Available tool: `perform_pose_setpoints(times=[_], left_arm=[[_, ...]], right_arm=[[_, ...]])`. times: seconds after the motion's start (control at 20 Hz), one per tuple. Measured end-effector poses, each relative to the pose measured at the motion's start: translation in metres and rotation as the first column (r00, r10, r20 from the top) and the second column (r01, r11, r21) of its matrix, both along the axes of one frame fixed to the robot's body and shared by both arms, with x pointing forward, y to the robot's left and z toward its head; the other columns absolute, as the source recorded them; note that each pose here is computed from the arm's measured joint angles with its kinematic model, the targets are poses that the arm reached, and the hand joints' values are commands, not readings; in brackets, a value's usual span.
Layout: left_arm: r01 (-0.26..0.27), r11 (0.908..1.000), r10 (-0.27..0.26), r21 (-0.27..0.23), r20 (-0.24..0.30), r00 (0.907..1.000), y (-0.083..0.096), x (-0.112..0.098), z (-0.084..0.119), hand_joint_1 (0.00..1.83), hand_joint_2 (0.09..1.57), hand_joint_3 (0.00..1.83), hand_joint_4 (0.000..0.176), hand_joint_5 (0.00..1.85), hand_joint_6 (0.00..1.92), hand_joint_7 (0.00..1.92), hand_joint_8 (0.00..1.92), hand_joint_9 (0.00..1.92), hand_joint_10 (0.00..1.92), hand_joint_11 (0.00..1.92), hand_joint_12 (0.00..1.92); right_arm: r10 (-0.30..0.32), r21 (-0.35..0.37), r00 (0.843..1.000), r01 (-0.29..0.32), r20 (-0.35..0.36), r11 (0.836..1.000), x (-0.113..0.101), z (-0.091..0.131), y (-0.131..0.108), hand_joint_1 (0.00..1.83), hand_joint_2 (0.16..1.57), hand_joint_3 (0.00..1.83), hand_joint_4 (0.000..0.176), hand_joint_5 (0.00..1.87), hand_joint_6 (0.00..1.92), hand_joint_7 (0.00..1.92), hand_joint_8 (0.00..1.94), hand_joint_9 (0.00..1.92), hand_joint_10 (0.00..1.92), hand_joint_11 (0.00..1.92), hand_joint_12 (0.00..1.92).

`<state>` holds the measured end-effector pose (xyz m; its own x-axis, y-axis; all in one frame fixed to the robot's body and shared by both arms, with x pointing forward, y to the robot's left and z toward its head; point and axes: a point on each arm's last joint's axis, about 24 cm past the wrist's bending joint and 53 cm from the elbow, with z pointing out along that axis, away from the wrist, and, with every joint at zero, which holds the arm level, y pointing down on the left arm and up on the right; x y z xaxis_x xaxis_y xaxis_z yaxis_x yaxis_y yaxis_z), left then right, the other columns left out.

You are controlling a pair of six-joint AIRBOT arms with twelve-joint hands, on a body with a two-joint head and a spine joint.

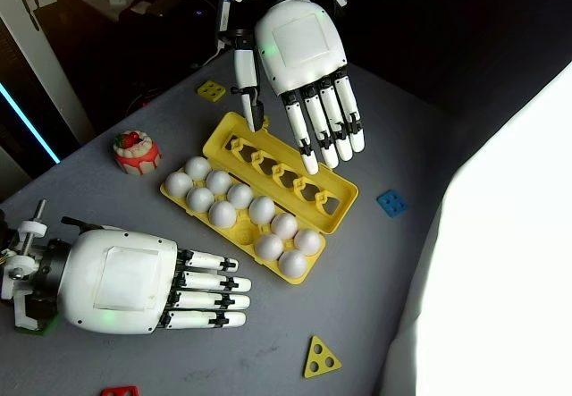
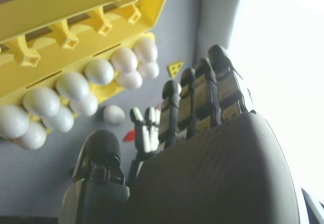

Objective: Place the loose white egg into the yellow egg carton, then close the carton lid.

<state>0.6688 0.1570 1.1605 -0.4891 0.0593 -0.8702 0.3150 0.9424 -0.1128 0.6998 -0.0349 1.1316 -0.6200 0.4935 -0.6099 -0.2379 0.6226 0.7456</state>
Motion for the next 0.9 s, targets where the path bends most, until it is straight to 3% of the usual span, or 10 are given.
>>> perform_pose_setpoints(times=[0.3, 0.45, 0.6, 0.75, 0.9], left_arm=[[-0.027, 0.9981, 0.028, -0.056, 0.015, 0.9995, 0.004, 0.009, 0.011, 0.0, 1.34, 0.0, 0.016, 0.17, 0.01, 0.12, 0.0, 0.09, 0.0, 0.0, 0.36], [-0.036, 0.9978, 0.037, -0.056, 0.009, 0.9993, 0.006, 0.009, 0.01, 0.0, 1.35, 0.0, 0.018, 0.16, 0.0, 0.1, 0.0, 0.07, 0.0, 0.0, 0.3], [-0.04, 0.9969, 0.041, -0.069, 0.016, 0.999, 0.005, 0.01, 0.015, 0.0, 1.34, 0.0, 0.004, 0.18, 0.01, 0.11, 0.01, 0.07, 0.01, 0.0, 0.28], [-0.04, 0.9964, 0.041, -0.075, 0.019, 0.999, 0.005, 0.011, 0.016, 0.0, 1.35, 0.0, 0.012, 0.18, 0.01, 0.12, 0.0, 0.08, 0.01, 0.0, 0.31], [-0.077, 0.994, 0.077, -0.077, -0.001, 0.997, 0.01, 0.011, 0.019, 0.0, 1.34, 0.0, 0.005, 0.14, 0.0, 0.1, 0.0, 0.07, 0.0, 0.0, 0.31]], right_arm=[[-0.047, 0.002, 0.999, 0.047, 0.02, 0.999, 0.015, -0.002, -0.01, 1.14, 1.13, 0.01, 0.0, 0.12, 0.78, 0.07, 0.0, 0.0, 0.0, 0.0, 0.0], [-0.049, -0.01, 0.998, 0.05, 0.034, 0.999, 0.018, -0.003, -0.011, 1.14, 1.12, 0.0, 0.0, 0.14, 0.74, 0.08, 0.0, 0.0, 0.0, 0.0, 0.0], [-0.051, -0.034, 0.998, 0.052, 0.032, 0.998, 0.02, -0.014, -0.011, 1.13, 1.14, 0.01, 0.0, 0.13, 0.73, 0.07, 0.0, 0.0, 0.0, 0.0, 0.0], [-0.046, -0.036, 0.998, 0.047, 0.03, 0.998, 0.019, -0.017, -0.008, 1.13, 1.13, 0.0, 0.0, 0.13, 0.73, 0.08, 0.01, 0.0, 0.0, 0.0, 0.0], [-0.037, -0.032, 0.999, 0.037, 0.017, 0.999, 0.017, -0.019, -0.003, 1.15, 1.12, 0.0, 0.0, 0.13, 0.72, 0.06, 0.0, 0.0, 0.0, 0.0, 0.0]])
